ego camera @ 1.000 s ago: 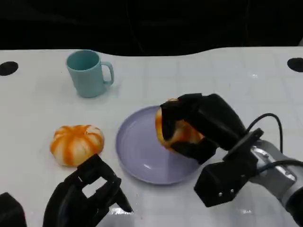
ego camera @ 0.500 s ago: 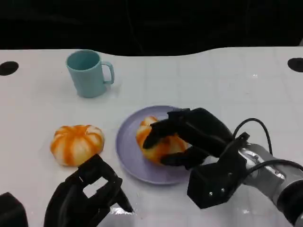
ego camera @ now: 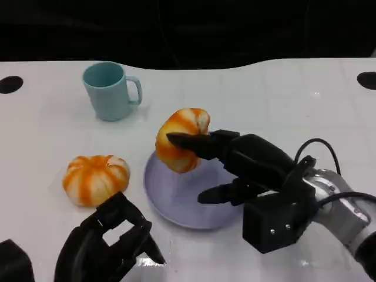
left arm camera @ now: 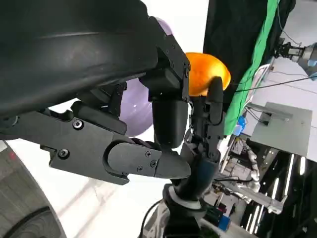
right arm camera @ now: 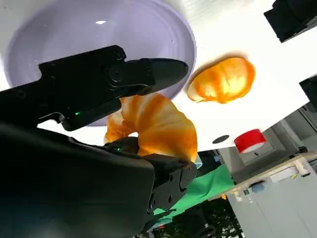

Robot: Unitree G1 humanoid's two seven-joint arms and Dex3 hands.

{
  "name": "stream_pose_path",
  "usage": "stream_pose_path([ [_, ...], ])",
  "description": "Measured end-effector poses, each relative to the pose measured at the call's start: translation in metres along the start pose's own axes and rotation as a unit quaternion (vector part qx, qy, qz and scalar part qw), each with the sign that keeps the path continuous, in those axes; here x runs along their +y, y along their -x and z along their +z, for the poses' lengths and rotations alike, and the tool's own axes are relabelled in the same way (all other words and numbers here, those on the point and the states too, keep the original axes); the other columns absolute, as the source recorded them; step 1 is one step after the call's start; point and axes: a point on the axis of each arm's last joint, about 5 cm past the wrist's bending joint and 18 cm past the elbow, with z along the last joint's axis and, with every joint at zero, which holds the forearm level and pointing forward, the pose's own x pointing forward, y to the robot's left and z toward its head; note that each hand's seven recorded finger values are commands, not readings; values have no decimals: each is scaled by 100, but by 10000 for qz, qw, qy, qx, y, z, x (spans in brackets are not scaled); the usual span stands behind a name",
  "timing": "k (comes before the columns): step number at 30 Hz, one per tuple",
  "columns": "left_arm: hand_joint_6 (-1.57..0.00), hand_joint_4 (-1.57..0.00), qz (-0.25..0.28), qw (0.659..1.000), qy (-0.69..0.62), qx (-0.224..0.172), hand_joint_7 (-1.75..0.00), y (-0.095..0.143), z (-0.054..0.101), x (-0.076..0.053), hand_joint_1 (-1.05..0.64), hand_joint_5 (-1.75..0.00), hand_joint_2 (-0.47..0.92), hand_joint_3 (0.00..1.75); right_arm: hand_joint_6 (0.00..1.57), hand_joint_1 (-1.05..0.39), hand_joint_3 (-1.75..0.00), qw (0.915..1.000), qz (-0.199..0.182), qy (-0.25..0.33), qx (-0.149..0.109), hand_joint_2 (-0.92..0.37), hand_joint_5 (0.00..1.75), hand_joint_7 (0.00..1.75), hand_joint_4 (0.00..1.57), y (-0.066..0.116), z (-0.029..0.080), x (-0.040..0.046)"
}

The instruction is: Grasp the bread from the table and place it into the plate.

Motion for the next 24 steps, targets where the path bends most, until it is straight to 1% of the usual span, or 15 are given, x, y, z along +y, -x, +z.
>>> stream_pose_path([
  [3,-58,-70,0,10000,2,-3,-156,-1,0,0,-57,-175,92,18,18,-73,-34,10000,-18,4,15,-92,18,4,5,56,-2,-57],
  [6,-59,-71,-1,10000,4,-6,-156,-2,1,-1,-57,-175,92,18,20,-70,-32,10000,15,24,45,-92,21,4,9,104,2,-86],
  [7,-59,-71,1,10000,4,-6,-156,-2,1,0,-57,-175,92,18,21,-70,-31,10000,10,19,68,-92,23,4,12,118,5,-91],
  [9,-59,-71,1,10000,3,-7,-156,-2,1,0,-57,-175,92,19,23,-69,-31,9999,19,18,121,-92,30,5,24,132,4,-97],
  [10,-59,-71,1,10000,3,-6,-156,-2,1,0,-57,-175,92,19,28,-69,-30,9999,25,27,145,-92,36,7,33,136,2,-101],
  [11,-59,-71,1,10000,2,-6,-157,-2,1,0,-57,-175,92,19,37,-70,-29,9999,26,47,153,-92,44,6,36,139,1,-106],
  [12,-59,-70,1,10000,1,-5,-157,-2,1,-1,-58,-175,92,18,54,-70,-28,9998,30,79,159,-92,57,7,37,141,3,-113],
  [13,-59,-70,1,10000,0,-4,-157,-2,0,-1,-58,-175,92,18,64,-70,-28,9998,37,117,183,-92,63,8,37,141,3,-117],
  [14,-59,-70,0,10000,0,-3,-157,-2,0,-1,-58,-175,91,18,76,-70,-27,9996,48,158,221,-92,66,9,37,140,3,-120],
  [15,-59,-71,1,10000,0,-3,-157,-2,0,-1,-58,-175,91,18,91,-69,-26,9995,47,203,247,-92,63,10,37,140,2,-119],
  [16,-59,-71,0,10000,0,-4,-157,-2,0,-1,-59,-175,91,18,99,-69,-26,9993,33,241,275,-92,62,11,38,140,0,-117],
  [18,-59,-71,2,10000,1,-3,-157,-1,0,-1,-59,-175,92,18,113,-69,-25,9991,-19,295,311,-92,52,8,42,139,-3,-114],
  [21,-59,-70,1,10000,0,-3,-157,-1,0,-1,-58,-175,92,17,120,-69,-24,9987,-76,352,353,-92,44,5,46,137,-3,-114],
  [24,-59,-70,1,10000,0,-3,-156,-1,0,-1,-58,-175,92,17,121,-69,-23,9983,-131,433,372,-92,41,4,47,132,1,-115],
])
